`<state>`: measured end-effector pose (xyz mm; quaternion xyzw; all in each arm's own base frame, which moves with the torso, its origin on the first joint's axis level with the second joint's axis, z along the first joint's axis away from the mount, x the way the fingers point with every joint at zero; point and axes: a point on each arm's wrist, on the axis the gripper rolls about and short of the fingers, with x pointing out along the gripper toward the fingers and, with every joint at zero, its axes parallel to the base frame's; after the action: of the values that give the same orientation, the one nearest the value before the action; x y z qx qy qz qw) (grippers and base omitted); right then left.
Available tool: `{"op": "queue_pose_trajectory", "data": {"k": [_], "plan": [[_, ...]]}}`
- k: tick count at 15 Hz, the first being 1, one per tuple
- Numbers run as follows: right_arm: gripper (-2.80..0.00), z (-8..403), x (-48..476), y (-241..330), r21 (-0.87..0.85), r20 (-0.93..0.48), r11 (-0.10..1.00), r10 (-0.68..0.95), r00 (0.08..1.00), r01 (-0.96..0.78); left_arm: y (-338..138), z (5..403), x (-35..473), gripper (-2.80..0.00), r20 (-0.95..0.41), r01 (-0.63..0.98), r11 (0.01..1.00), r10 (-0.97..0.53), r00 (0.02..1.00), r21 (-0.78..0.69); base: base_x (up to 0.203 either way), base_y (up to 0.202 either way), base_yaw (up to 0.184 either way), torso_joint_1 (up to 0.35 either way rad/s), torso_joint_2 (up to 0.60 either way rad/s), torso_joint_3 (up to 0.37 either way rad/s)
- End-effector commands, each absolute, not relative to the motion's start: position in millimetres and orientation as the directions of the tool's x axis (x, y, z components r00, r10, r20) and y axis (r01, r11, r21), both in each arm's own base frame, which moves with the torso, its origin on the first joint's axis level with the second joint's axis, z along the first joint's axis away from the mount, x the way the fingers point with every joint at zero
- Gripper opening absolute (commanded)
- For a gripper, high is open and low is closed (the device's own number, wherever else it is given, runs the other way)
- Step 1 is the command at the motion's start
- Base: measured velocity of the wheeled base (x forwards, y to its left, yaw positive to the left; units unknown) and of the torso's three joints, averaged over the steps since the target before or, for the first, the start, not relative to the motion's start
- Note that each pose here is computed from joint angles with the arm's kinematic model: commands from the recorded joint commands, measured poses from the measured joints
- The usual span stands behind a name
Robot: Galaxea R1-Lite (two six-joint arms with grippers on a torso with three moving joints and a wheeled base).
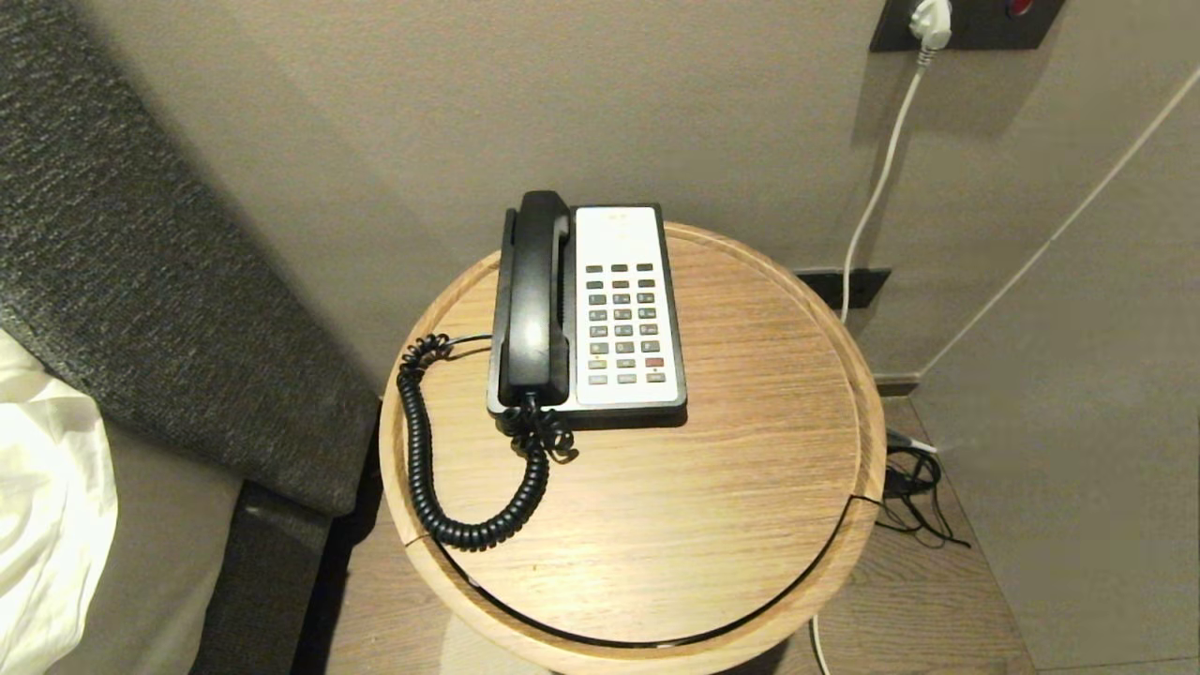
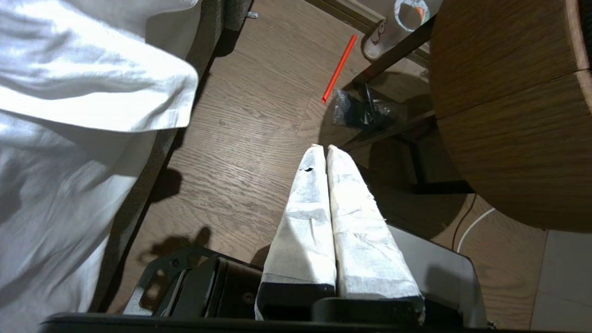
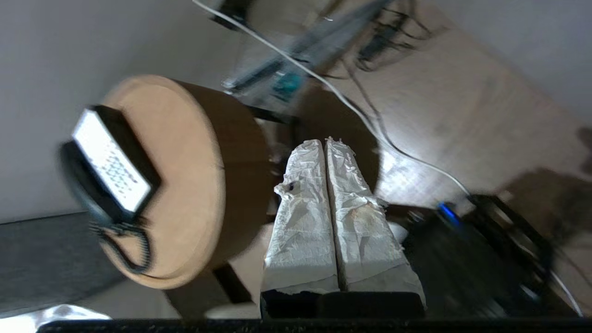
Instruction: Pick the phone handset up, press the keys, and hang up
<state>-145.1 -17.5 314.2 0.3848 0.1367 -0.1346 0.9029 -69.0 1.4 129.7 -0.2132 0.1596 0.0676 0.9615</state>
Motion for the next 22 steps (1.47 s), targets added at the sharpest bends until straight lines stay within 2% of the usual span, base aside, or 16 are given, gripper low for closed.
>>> {"op": "queue_pose_trajectory", "data": {"k": [1, 4, 8, 11, 13, 15, 17, 19, 21, 22], "plan": [[-2.80, 268, -189, -15, 0.680, -0.298, 0.656, -0.161, 0.941, 0.328, 1, 122, -73, -2.80, -0.316, -0.192, 0.899, 0.064, 0.947, -0.393, 0.000, 0.000, 0.000, 0.000, 0.00, 0.000], [-2.80, 234, -205, -1, 0.645, -0.294, 0.673, -0.219, 0.930, 0.362, 1, 115, -73, -2.80, -0.314, -0.186, 0.909, 0.064, 0.947, -0.374, 0.000, 0.000, 0.000, 0.000, 0.00, 0.000], [-2.80, 204, -201, 0, 0.573, -0.349, 0.734, -0.184, 0.919, 0.364, 2, 101, -68, -2.80, -0.330, -0.172, 0.935, 0.064, 0.942, -0.309, 0.000, 0.000, 0.000, 0.000, 0.00, 0.000], [-2.80, 168, -174, -1, 0.429, -0.374, 0.858, -0.115, 0.920, 0.282, 1, 96, -54, -2.80, -0.244, -0.092, 0.958, 0.024, 0.969, -0.271, 0.000, 0.000, 0.000, 0.000, 0.00, 0.000], [-2.80, 155, -140, 0, 0.395, -0.356, 0.895, -0.056, 0.933, 0.205, 0, 90, -39, -2.80, -0.141, -0.043, 0.979, 0.015, 0.990, -0.197, 0.000, 0.000, 0.000, 0.000, 0.00, 0.000], [-2.80, 142, -97, 0, 0.365, -0.273, 0.920, -0.040, 0.961, 0.142, 1, 81, -30, -2.80, -0.082, -0.031, 0.995, 0.024, 0.996, -0.095, 0.000, 0.000, 0.000, 0.000, 0.00, 0.000], [-2.80, 117, -57, 0, 0.300, -0.185, 0.949, -0.045, 0.982, 0.100, 1, 82, -29, -2.80, -0.072, -0.033, 0.997, 0.028, 0.997, -0.066, 0.000, 0.000, 0.000, 0.000, 0.00, 0.000], [-2.80, 89, -33, -1, 0.217, -0.140, 0.973, -0.043, 0.989, 0.073, 0, 79, -28, -2.80, -0.077, -0.019, 0.999, 0.016, 0.997, -0.029, 0.000, 0.000, 0.000, 0.000, 0.00, 0.000], [-2.80, 83, -24, 0, 0.091, -0.029, 0.995, -0.029, 0.999, 0.032, 0, 77, -28, -2.80, -0.087, -0.015, 1.000, 0.013, 0.996, -0.012, 0.000, 0.000, 0.000, 0.000, 0.00, 0.000], [-2.80, 77, -21, 0, 0.019, -0.023, 1.000, -0.022, 0.999, 0.022, 0, 77, -28, -2.80, -0.087, -0.011, 1.000, 0.012, 0.996, 0.007, 0.000, 0.000, 0.000, 0.000, 0.00, 0.000]]}}
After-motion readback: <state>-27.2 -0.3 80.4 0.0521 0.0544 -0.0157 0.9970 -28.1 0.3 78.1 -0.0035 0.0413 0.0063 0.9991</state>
